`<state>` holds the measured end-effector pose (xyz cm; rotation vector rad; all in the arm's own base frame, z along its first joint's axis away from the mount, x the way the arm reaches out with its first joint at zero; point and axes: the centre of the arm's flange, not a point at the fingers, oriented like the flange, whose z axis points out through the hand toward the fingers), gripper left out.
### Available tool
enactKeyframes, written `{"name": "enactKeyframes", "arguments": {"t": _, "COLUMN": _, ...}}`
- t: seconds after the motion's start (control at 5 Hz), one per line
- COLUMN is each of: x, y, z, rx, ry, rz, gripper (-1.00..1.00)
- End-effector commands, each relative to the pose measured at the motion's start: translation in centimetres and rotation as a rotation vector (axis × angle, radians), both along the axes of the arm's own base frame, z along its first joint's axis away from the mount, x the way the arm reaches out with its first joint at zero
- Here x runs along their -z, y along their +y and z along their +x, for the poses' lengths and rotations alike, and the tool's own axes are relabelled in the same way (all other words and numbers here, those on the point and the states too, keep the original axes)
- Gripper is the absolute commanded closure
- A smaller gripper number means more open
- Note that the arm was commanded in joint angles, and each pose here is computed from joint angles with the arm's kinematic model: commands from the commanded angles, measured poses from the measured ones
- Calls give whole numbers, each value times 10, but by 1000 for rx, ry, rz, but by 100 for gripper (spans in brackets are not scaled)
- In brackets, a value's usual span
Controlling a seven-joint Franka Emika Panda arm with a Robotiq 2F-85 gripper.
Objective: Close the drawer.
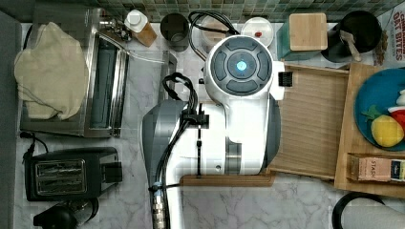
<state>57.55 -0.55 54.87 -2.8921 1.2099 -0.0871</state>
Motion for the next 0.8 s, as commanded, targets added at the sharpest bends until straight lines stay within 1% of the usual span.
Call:
{"name": "enactKeyframes", "arguments": {"t": 0.2, "x": 0, "y": 0, "z": 0, "rx": 0, "ry": -1, "rz": 0, "gripper": 100}}
{"name": "enactKeyframes", "arguments": {"t": 0.4, "x": 25, "y": 13, "z": -3, "rx": -37, "ry": 15, "rz": -14, "gripper": 100}}
{"name": "enactKeyframes", "arguments": {"t": 0.6, "x": 60, "y": 21, "z": -1, "rx": -139, "ry": 34, "rz": -28, "gripper": 100}}
{"name": "enactKeyframes", "arguments": {"t": 0.8, "x": 94, "y": 19, "z": -5, "rx": -299, "ry": 19, "rz": -79, "gripper": 100}}
